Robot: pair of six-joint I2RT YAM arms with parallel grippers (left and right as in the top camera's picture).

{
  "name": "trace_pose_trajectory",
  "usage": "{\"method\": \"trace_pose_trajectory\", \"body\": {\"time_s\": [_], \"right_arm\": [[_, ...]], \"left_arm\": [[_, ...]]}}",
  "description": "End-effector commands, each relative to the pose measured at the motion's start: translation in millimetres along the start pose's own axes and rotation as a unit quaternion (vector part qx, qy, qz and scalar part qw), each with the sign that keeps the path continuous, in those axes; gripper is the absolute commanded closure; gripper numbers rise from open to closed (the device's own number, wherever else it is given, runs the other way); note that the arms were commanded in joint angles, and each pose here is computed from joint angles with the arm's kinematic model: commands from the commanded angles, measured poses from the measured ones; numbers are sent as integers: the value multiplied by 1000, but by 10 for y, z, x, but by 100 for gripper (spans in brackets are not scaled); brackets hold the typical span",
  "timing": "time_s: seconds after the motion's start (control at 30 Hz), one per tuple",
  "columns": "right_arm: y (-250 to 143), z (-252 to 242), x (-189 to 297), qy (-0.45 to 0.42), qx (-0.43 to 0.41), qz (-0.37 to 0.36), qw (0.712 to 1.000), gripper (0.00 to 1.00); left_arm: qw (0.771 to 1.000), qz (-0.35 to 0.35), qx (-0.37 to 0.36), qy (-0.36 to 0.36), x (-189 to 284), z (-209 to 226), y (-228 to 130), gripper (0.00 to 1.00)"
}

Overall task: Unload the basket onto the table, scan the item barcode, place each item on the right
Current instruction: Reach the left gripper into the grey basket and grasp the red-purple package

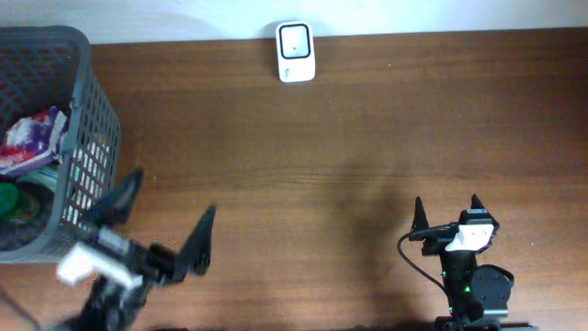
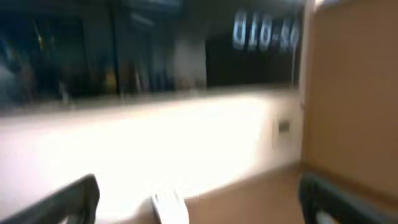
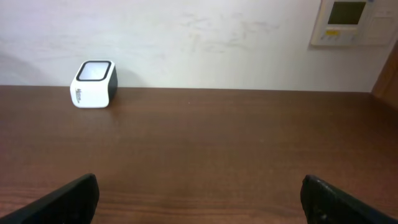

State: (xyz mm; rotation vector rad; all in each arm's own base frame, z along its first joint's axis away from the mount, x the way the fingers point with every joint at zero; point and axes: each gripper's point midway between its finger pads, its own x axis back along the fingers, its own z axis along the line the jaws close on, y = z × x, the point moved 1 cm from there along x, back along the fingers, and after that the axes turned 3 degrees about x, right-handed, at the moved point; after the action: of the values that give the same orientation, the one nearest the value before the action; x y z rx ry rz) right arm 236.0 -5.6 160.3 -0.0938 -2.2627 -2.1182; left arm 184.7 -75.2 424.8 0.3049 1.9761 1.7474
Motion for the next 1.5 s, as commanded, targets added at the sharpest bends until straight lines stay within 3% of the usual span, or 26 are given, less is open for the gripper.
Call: {"method": "trace_pose_trajectory", "body": {"time_s": [0.0, 0.13, 0.27, 0.4, 0.53, 0.7, 0.87, 1.0, 1.23, 1.3, 1.43, 1.47], "right_arm": [[-35, -15, -2, -4, 1, 3, 1000, 1], [-36, -16, -3, -4, 1, 3, 1000, 1], [-36, -15, -3, -4, 1, 3, 1000, 2], [-36, -16, -3, -4, 1, 3, 1000, 2], [-36, -15, -3, -4, 1, 3, 1000, 1], [-36, -16, -3, -4, 1, 3, 1000, 1], [-36, -15, -3, -4, 1, 3, 1000, 1], [-36, -16, -3, -4, 1, 3, 1000, 1], [-36, -15, -3, -4, 1, 3, 1000, 1], [-36, -16, -3, -4, 1, 3, 1000, 1], [-36, -15, -3, -4, 1, 3, 1000, 1], [-36, -15, -3, -4, 1, 3, 1000, 1]], "left_arm": [[979, 134, 86, -124, -325, -229, -157, 1], [968, 170, 117, -140, -591, -101, -380, 1], [964, 187, 162, -94, -807, 108, -355, 1], [927, 323, 176, 75, -849, 661, -710, 1], [897, 381, 206, 88, -814, 708, -1025, 1], [899, 378, 205, 87, -833, 707, -975, 1], [856, 429, 153, 245, -582, 1141, -804, 1], [847, 445, 159, 244, -550, 1128, -877, 1], [849, 438, 153, 253, -566, 1174, -851, 1], [849, 401, 152, 309, -577, 1348, -702, 1], [872, 303, 145, 356, -630, 1705, -182, 1], [867, 290, 155, 375, -581, 1819, -120, 1]]}}
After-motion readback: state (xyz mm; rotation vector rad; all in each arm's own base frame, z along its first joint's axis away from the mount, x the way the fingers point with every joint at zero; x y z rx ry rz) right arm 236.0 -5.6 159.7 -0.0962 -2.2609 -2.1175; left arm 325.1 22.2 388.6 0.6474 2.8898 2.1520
